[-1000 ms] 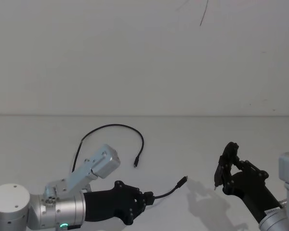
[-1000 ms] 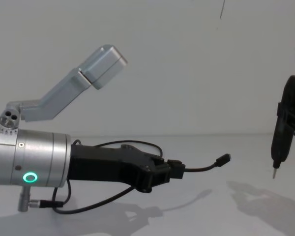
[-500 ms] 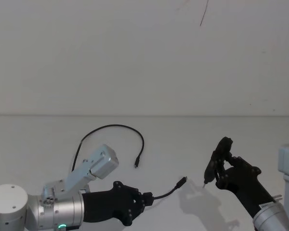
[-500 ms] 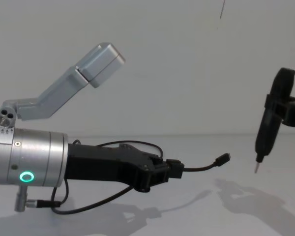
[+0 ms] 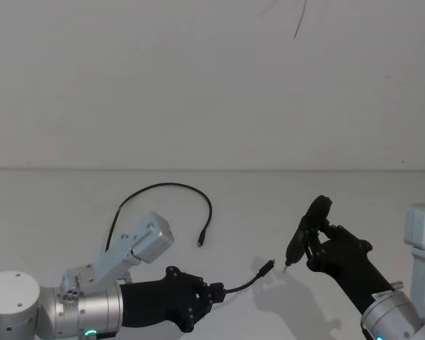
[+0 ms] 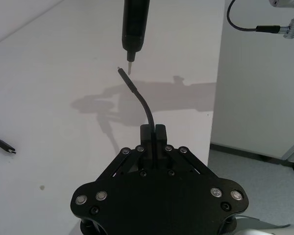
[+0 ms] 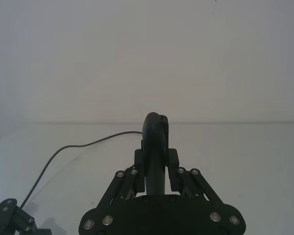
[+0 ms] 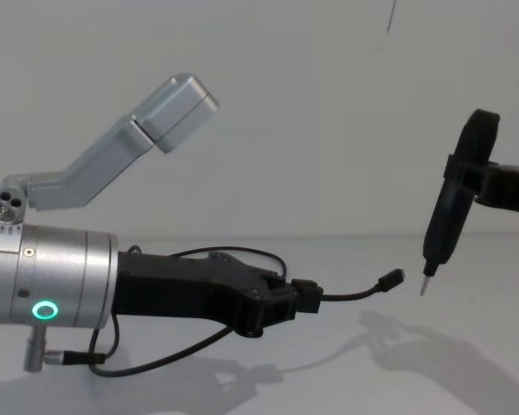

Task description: Pick up the data cable with the one hand.

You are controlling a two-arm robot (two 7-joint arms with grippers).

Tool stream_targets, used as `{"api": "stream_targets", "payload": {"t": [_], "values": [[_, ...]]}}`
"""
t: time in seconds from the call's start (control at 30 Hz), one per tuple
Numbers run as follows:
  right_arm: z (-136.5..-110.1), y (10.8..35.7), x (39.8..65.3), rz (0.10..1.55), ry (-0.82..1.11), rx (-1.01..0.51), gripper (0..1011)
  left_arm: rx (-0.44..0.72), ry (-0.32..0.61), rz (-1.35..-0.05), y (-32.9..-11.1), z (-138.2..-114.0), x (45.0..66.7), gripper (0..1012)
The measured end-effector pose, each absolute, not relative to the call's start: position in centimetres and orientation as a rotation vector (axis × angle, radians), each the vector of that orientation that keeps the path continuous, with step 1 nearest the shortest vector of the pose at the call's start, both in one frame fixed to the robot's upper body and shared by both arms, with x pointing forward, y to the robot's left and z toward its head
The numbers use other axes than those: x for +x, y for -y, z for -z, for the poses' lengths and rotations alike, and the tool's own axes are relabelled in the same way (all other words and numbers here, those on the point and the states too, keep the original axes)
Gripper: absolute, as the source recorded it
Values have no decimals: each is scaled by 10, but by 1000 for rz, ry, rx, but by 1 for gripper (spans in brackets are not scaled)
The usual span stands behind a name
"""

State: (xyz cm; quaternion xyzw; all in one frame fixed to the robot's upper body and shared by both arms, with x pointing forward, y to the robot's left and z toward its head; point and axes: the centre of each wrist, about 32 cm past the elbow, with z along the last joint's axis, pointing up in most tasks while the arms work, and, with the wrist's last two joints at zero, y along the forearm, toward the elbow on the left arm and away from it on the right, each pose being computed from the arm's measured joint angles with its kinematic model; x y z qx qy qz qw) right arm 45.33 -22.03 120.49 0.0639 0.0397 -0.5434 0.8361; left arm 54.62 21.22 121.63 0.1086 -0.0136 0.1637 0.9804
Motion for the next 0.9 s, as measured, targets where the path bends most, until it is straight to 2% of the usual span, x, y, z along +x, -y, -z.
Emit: {"api": "stream_targets", "payload": {"t": [0.9], "values": [[-1213, 212, 461, 1131, -99, 186, 269, 219, 27, -329, -212, -1216, 546, 43]]}}
